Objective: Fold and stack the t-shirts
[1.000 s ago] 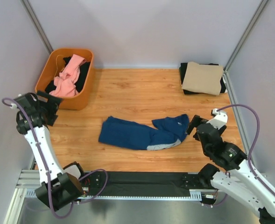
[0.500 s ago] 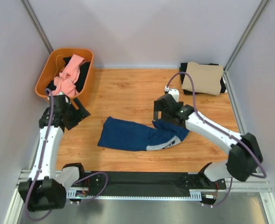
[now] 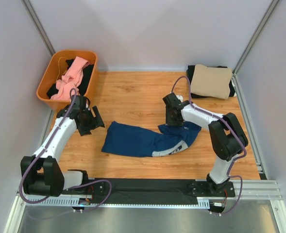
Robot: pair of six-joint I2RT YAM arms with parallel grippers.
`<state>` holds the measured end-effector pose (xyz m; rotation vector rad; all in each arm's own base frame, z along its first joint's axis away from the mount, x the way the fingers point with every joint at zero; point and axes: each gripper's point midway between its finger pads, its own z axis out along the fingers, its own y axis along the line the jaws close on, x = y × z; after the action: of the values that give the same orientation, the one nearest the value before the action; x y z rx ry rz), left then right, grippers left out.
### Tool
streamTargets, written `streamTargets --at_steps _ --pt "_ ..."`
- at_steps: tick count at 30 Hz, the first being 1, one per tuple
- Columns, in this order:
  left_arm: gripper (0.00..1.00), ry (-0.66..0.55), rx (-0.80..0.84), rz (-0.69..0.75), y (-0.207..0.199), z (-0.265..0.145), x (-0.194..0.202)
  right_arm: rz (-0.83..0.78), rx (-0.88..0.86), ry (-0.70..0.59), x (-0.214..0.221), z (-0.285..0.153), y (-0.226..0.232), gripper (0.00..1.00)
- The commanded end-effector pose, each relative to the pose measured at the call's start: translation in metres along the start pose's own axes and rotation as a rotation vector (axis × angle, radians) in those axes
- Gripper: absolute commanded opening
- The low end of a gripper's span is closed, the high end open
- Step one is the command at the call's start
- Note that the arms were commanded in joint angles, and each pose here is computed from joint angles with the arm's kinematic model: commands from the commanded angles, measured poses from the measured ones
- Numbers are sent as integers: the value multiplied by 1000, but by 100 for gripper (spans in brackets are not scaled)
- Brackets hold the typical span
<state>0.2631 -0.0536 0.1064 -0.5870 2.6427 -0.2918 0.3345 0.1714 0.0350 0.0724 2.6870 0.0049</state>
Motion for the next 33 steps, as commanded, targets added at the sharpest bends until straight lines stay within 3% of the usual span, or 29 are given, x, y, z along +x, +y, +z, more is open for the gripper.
streamTargets --at_steps 1,2,4,8,18,26,29,32,33 --pt "85 -42 20 21 -8 -2 -10 22 -60 -65 -27 -4 13 41" --pt "85 -34 18 21 -9 0 -8 24 -56 -70 -28 -5 11 26" --pt "84 -33 8 35 -13 3 -6 25 -53 -87 -33 -9 10 11" --pt "84 -32 -19 59 -20 13 -4 17 -54 -129 -46 -28 8 0" --pt "82 -53 -71 30 -40 56 -40 4 -62 -224 -57 -90 -11 0" --pt "79 54 -77 59 -63 105 -22 7 -72 -287 -56 -118 -24 0" --pt "73 67 -71 58 -69 112 -11 21 -57 -296 -56 -119 -32 0" --pt "58 74 -65 68 -74 117 -2 39 -46 -291 -56 -116 -40 0" --pt "46 72 -62 72 -77 117 -1 46 -43 -291 -56 -116 -43 0"
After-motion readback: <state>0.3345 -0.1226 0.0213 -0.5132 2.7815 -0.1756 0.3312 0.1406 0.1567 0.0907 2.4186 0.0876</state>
